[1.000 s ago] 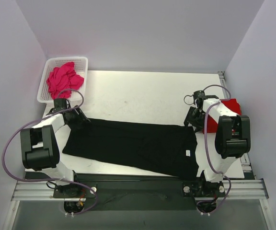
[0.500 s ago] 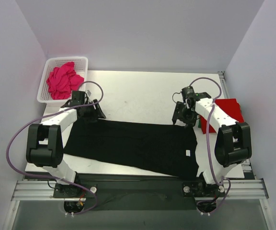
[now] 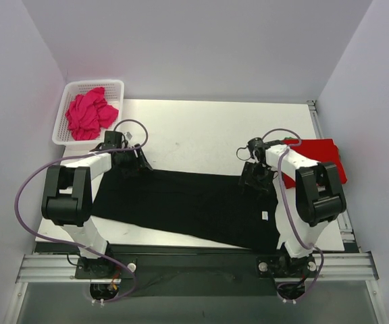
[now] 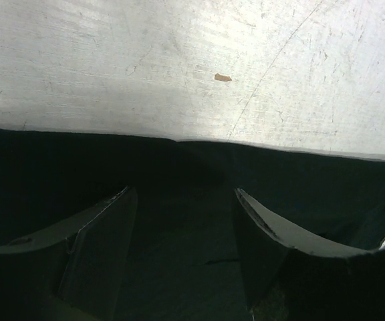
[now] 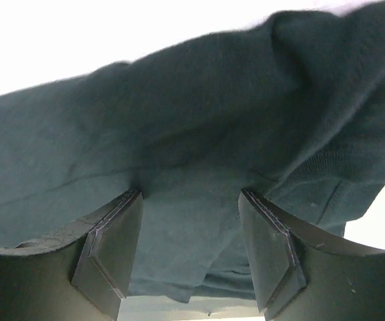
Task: Fold and stack the t-shirts
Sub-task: Rotate the tshirt 70 degrees
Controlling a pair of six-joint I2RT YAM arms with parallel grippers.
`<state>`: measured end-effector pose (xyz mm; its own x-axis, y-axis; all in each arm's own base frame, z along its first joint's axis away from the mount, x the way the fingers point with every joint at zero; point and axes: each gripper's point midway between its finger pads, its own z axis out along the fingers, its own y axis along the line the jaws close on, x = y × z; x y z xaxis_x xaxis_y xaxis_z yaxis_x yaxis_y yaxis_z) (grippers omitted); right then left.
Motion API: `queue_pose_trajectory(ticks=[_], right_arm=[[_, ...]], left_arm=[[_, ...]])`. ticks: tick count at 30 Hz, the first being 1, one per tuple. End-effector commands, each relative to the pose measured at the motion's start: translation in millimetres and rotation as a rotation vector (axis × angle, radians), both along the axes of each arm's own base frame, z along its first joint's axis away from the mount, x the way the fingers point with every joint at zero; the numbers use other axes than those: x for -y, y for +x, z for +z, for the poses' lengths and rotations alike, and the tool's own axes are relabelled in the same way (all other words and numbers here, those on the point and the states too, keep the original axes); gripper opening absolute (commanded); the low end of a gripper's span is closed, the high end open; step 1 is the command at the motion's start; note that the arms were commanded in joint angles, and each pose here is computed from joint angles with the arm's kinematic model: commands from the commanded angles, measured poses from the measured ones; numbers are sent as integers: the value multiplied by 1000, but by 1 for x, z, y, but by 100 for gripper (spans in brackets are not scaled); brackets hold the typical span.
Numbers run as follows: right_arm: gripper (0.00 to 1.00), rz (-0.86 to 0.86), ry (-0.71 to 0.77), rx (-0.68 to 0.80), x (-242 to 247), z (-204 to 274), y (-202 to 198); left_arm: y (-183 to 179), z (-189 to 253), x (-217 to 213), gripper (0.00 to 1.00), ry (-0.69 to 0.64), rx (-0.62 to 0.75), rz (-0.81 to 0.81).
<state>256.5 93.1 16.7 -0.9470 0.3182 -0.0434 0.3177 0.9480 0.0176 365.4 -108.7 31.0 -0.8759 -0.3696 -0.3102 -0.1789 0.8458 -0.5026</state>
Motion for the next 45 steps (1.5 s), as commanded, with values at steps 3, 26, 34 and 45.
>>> queue_pose_trajectory(ticks=[3, 26, 34, 45], right_arm=[[60, -34, -65, -77, 10, -12, 0], [61, 54, -50, 117, -3, 51, 175], [61, 159, 9, 133, -28, 83, 126], [60, 70, 147, -48, -72, 24, 27]], left_arm=[[-11, -15, -23, 70, 121, -54, 22], [-2, 39, -18, 75, 146, 103, -120], [-21, 32, 4, 75, 62, 88, -186], [-42, 11, 5, 75, 62, -11, -180]])
